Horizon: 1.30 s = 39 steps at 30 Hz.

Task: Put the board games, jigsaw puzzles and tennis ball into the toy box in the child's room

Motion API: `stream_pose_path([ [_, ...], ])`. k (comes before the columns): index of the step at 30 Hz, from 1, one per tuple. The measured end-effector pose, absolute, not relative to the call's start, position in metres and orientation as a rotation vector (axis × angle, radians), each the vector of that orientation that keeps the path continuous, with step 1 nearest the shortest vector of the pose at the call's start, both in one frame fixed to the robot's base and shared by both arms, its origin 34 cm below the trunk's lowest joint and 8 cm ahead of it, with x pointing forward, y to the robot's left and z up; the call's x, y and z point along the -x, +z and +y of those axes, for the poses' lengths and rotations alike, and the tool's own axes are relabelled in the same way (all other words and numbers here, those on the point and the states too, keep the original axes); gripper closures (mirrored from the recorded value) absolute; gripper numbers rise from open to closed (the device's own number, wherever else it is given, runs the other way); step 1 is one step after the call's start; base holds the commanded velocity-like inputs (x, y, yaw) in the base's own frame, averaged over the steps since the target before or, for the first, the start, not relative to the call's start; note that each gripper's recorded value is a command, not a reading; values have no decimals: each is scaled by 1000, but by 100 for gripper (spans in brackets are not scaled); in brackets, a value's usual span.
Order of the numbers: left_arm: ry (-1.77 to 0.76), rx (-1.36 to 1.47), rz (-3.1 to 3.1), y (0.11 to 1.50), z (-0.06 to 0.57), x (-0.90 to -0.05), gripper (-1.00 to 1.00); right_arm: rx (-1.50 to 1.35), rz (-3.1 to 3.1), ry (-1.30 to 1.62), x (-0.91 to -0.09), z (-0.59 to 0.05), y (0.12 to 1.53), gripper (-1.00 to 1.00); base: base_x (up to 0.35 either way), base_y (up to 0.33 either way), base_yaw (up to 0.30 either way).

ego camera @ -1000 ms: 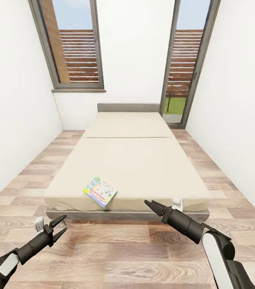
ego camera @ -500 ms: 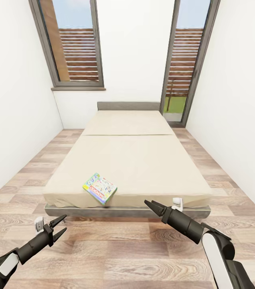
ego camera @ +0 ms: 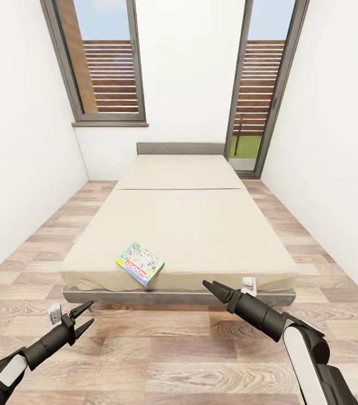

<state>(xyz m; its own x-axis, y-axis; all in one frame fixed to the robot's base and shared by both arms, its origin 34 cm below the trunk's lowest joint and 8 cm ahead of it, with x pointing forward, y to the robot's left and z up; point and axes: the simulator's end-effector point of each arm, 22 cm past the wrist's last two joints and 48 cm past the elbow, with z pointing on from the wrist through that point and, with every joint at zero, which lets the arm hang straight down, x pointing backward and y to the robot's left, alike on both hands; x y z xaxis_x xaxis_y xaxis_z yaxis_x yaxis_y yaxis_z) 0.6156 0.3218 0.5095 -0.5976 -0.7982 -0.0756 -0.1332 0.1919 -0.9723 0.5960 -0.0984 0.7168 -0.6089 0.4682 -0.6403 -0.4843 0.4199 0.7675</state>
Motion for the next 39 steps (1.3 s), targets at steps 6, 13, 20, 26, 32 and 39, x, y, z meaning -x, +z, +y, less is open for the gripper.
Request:
stream_pose_path([
  [6,-1441,866,1877,510,321,-616,-100,14,1780,1336,-596,-98,717,-100,0,-88,0],
  [13,-1441,863,1876,510,321,-617,-100,14,1780,1336,-596,-98,717,-100,0,-95,0],
  [20,-1441,862,1877,510,320,-616,-100,14,1780,1336,-596,-98,717,-100,3,-11,0],
  [26,-1440,862,1877,510,320,-616,-100,15,1779,1336,-596,-98,717,-100,146,-99,0],
  [32,-1441,862,1876,510,319,-616,-100,14,1779,1337,-596,-98,717,-100,117,-101,0],
  [39,-1440,861,1875,510,319,-617,-100,14,1780,1336,-596,-98,717,-100,19,-16,0],
])
